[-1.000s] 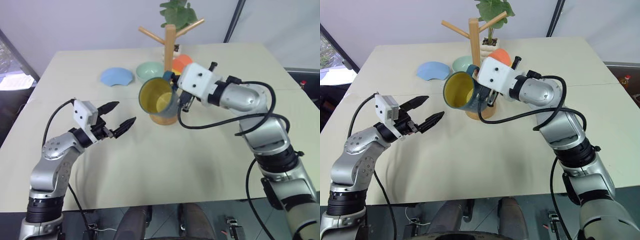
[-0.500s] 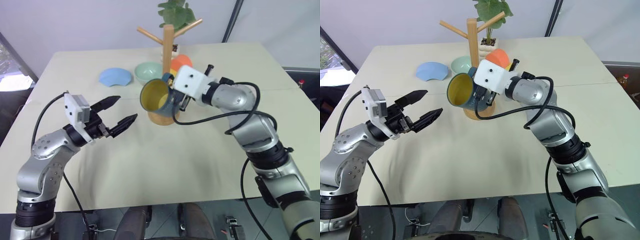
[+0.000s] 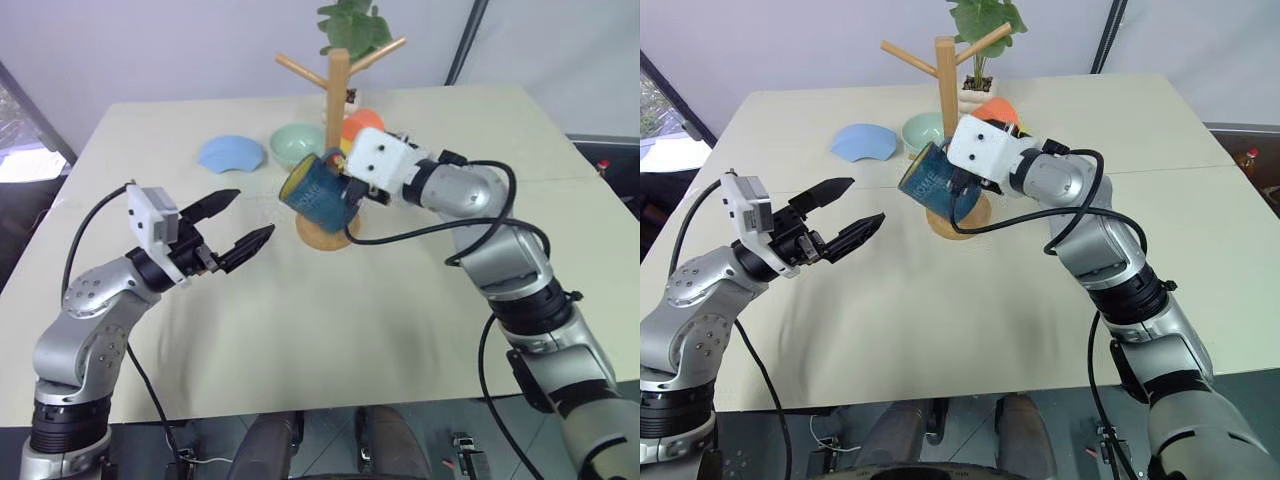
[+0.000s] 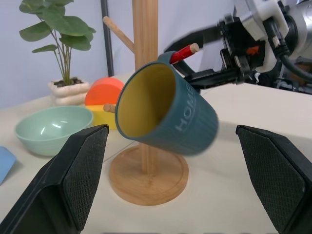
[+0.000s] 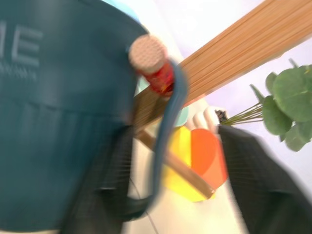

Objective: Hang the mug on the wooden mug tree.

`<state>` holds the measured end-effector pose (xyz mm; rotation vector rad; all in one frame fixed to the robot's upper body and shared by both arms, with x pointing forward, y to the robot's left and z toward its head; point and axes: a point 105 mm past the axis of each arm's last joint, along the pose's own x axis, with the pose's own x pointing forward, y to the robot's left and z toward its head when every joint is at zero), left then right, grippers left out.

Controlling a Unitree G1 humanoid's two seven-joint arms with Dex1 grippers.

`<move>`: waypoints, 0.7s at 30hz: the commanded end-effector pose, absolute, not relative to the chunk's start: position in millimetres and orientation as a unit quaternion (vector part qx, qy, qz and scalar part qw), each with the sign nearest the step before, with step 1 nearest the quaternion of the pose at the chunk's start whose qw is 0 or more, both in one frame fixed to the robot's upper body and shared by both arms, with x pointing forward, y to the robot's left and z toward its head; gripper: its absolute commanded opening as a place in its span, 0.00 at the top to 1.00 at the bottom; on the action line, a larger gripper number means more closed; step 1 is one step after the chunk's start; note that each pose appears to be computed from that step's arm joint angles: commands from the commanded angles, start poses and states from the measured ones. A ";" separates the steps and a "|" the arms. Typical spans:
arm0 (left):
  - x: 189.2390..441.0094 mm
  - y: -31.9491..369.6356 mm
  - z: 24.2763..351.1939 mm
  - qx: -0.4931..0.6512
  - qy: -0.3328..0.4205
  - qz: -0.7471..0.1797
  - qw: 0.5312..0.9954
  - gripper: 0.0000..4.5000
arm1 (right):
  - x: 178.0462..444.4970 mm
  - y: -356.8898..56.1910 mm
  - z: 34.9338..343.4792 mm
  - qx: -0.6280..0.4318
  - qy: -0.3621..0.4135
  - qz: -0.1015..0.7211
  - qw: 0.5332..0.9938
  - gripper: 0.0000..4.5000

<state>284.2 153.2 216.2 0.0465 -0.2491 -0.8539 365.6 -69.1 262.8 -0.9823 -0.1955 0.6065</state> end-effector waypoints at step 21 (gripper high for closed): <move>311.5 244.0 139.1 -0.046 -0.061 -0.131 0.988 0.00 | 350.8 -214.7 174.2 -0.052 -0.058 0.245 0.966 0.36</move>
